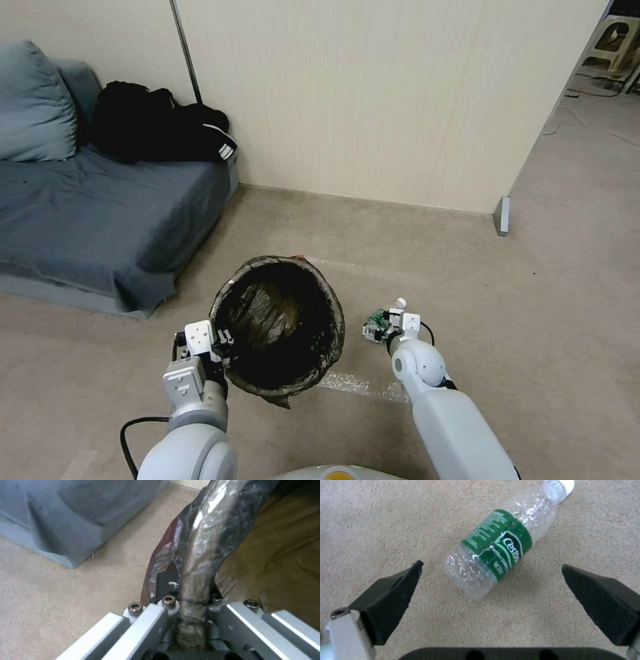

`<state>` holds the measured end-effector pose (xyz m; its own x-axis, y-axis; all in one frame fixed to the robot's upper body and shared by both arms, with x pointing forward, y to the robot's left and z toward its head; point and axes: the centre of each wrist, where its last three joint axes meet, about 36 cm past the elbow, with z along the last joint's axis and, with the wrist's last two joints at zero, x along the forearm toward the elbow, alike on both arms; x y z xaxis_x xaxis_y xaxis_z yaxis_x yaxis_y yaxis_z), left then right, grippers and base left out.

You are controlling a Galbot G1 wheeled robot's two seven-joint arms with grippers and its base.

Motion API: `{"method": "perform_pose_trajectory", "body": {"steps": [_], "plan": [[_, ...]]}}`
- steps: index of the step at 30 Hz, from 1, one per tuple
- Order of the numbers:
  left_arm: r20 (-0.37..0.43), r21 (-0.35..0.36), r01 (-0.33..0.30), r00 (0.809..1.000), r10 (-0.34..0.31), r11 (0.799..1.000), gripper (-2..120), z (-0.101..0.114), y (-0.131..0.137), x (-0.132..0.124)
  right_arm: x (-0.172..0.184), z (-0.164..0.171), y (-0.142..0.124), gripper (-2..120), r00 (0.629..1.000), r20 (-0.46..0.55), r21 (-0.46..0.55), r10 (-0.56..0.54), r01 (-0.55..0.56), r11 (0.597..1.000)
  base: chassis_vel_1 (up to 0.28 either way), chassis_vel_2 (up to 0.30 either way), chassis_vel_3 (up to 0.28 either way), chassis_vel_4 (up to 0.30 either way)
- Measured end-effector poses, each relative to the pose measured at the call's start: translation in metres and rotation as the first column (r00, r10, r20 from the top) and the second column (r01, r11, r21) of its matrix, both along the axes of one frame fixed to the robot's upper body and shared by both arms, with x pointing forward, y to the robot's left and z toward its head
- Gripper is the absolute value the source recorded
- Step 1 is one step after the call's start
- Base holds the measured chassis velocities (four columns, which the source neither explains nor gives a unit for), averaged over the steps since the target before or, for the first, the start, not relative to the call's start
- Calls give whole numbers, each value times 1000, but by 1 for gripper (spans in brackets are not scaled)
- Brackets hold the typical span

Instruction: Pick up the trash bin, then pick up the garbage from the floor and place it into the trash bin.

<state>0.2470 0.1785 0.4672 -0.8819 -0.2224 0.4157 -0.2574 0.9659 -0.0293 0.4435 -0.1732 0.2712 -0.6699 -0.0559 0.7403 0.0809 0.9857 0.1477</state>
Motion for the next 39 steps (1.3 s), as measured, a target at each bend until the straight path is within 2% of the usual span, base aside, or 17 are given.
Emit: {"method": "perform_pose_trajectory", "body": {"steps": [13,26,29,30,33,34,37,39], "plan": [[-4,3,0,1000,0,1000,0,-1,1,-1,16,-4,-5,100,1000,8,10,-27,27,1000,0,0,0,0],[-3,6,-1,1000,1,1000,0,0,1,-2,30,-35,-14,99,997,-22,9,-72,72,997,0,0,0,0],[-5,7,0,1000,1,1000,0,0,1,-2,31,-48,-14,86,996,-26,4,-84,84,996,0,0,0,0],[-5,7,0,1000,1,1000,0,0,1,-2,31,-48,-14,86,996,-26,4,-84,84,996,0,0,0,0],[-5,7,1,1000,-1,1000,0,0,0,-2,32,-59,-15,71,996,-23,2,-83,83,997,0,0,0,0],[-5,7,1,1000,-1,1000,0,0,0,-2,32,-59,-15,71,996,-23,2,-83,83,997,0,0,0,0],[-4,5,4,1000,-4,1000,0,0,-1,-3,34,-66,-13,56,996,-23,10,-81,81,997,0,0,0,0],[-4,5,4,1000,-4,1000,0,0,-2,-3,33,-68,-12,52,997,-22,10,-80,80,997,0,0,0,0]]}}
